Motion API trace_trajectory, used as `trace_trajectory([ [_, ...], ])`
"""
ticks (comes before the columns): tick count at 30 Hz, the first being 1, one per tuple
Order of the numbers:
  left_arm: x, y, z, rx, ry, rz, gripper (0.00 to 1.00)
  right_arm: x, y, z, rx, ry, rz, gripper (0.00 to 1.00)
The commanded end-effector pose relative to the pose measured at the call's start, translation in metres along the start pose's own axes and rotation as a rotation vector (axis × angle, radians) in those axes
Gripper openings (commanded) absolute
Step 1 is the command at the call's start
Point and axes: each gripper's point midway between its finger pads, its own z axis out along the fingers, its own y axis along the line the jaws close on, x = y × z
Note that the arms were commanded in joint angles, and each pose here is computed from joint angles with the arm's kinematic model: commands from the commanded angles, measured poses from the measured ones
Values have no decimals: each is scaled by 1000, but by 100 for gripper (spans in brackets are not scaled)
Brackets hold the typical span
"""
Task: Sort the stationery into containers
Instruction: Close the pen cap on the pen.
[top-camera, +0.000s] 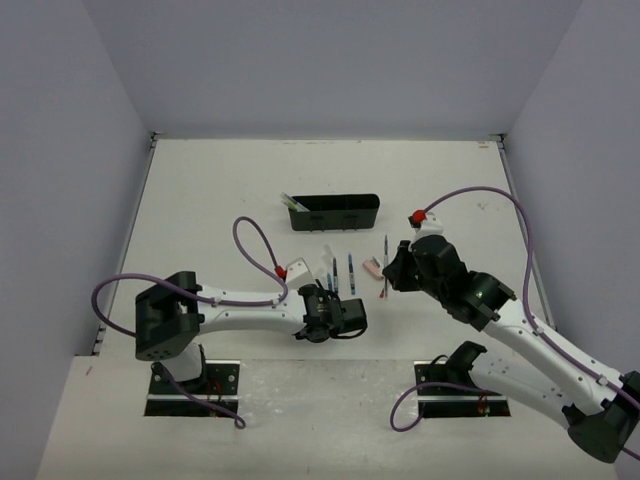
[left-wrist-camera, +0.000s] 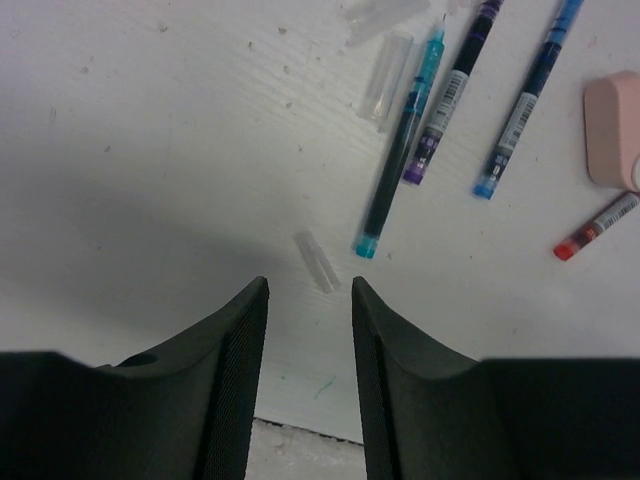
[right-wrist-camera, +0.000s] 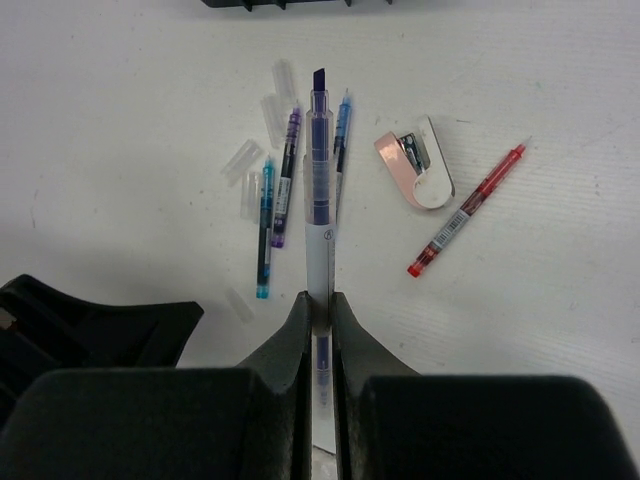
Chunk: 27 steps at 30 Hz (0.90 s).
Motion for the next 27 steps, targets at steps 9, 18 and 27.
trace_trajectory([
  [9, 8, -11, 29, -65, 25, -106, 36, -9, 1, -2, -9, -44, -15, 0],
  [18, 23, -11, 37, -88, 59, -78, 35, -6, 1, 0, -14, -39, -25, 0],
  [27, 36, 0, 48, -115, 92, -66, 24, -5, 3, -2, -32, -38, -21, 0],
])
